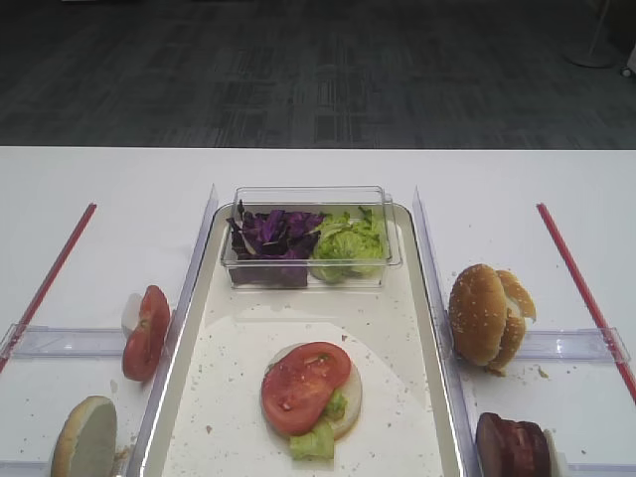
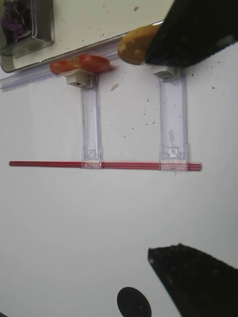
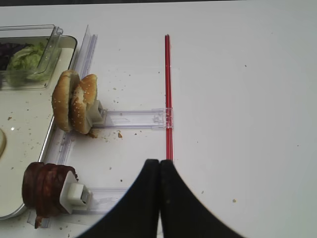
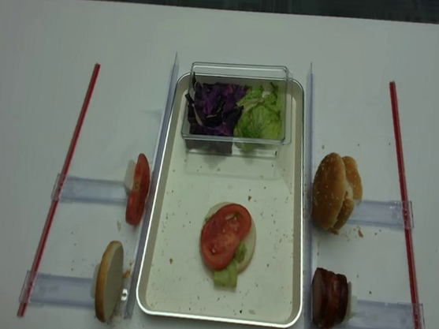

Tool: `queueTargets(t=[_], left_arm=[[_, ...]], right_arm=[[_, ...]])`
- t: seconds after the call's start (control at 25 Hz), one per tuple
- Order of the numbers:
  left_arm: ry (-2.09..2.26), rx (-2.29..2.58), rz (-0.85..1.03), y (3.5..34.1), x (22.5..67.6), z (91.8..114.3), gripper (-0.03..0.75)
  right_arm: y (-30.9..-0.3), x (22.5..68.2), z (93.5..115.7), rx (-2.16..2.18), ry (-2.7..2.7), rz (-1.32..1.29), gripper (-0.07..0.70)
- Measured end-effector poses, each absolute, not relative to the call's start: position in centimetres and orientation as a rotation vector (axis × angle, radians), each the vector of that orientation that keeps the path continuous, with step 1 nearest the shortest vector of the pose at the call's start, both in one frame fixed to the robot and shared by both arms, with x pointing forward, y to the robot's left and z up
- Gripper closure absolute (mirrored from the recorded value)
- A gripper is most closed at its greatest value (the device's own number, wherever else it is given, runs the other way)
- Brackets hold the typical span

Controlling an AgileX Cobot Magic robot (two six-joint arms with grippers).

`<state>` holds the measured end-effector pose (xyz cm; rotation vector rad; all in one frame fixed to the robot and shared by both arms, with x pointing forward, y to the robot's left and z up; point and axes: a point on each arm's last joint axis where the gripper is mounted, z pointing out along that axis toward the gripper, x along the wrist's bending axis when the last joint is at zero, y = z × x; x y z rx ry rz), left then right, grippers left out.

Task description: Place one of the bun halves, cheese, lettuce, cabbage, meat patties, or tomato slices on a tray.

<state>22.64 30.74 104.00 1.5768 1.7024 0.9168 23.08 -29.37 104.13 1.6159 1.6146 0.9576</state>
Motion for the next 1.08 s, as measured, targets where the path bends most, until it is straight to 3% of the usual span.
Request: queueTargets(t=[1.08], left_arm=[[1.702,1.578,0.918,30.74,22.64,104.0,0.044]], right_arm=[[-29.37,23.08,104.13,1.616,1.615,0.958,0.595]])
